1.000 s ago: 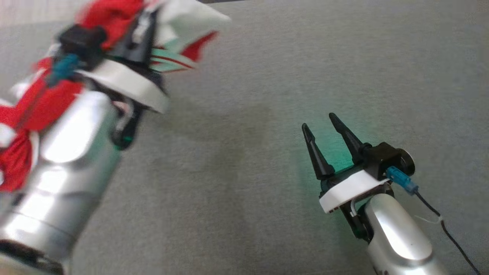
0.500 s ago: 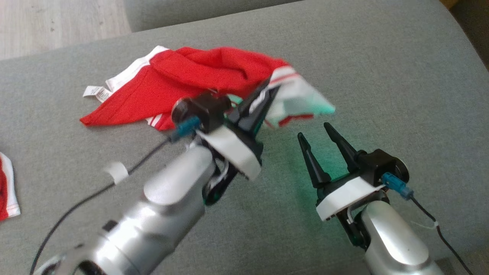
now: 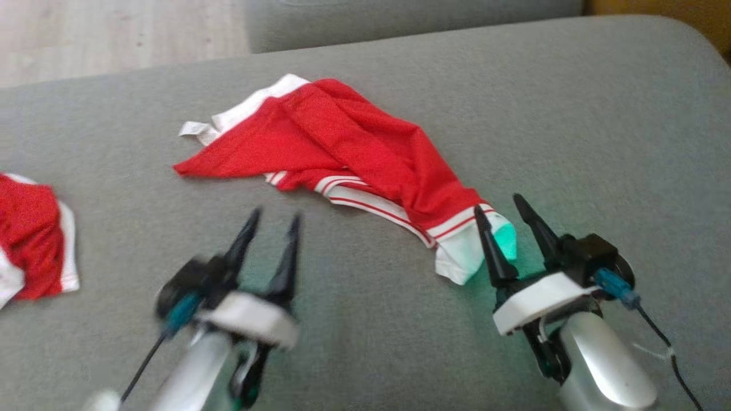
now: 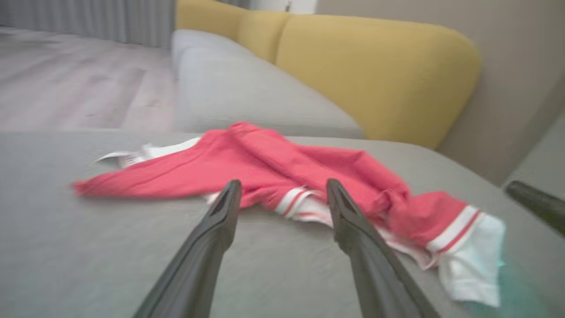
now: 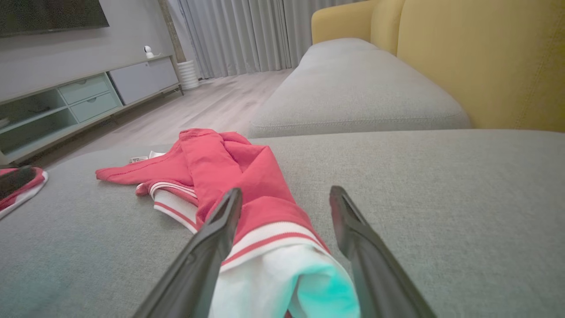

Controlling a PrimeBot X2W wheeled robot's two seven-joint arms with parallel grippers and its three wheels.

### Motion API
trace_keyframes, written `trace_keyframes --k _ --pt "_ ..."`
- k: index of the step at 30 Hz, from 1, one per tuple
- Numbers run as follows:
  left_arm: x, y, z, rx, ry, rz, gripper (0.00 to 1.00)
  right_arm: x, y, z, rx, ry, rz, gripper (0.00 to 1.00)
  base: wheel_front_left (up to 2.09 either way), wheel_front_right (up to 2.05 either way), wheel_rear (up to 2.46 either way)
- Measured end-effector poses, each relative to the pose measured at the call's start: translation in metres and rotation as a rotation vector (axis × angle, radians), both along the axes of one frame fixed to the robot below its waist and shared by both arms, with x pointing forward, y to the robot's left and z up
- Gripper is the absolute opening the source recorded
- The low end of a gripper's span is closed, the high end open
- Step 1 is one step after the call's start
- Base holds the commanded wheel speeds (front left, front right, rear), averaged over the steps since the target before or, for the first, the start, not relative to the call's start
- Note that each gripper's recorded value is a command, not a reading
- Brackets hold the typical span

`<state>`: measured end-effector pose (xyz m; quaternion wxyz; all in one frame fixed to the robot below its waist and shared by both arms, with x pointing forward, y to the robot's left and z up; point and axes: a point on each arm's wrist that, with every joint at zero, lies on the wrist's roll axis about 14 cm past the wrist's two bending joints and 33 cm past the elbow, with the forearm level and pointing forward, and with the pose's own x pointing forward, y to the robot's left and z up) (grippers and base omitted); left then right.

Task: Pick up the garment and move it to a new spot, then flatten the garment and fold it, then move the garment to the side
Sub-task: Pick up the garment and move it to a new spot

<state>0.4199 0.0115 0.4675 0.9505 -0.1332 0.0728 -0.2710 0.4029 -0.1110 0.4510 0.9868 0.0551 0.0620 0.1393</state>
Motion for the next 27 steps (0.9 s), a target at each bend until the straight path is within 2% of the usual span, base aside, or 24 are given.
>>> trace_keyframes --k 4,11,15,27 --pt "-0.02 0.065 -0.024 0.064 0.041 0.188 1.0 -0.002 0.0 -0.002 0.006 0.007 -0.009 1.0 0.0 0.0 0.0" --pt "-0.055 0.137 -0.021 0.1 0.012 0.413 1.0 -0.014 -0.019 -0.003 -0.003 0.009 -0.075 1.0 0.0 0.0 0.0" --pt "-0.072 0.161 -0.019 0.069 0.015 0.521 1.0 -0.026 -0.027 -0.009 -0.007 0.026 -0.101 1.0 0.0 0.0 0.0" --pt "-0.086 0.165 -0.025 0.082 0.026 0.519 1.0 -0.038 -0.029 -0.022 -0.012 0.067 -0.109 1.0 0.0 0.0 0.0"
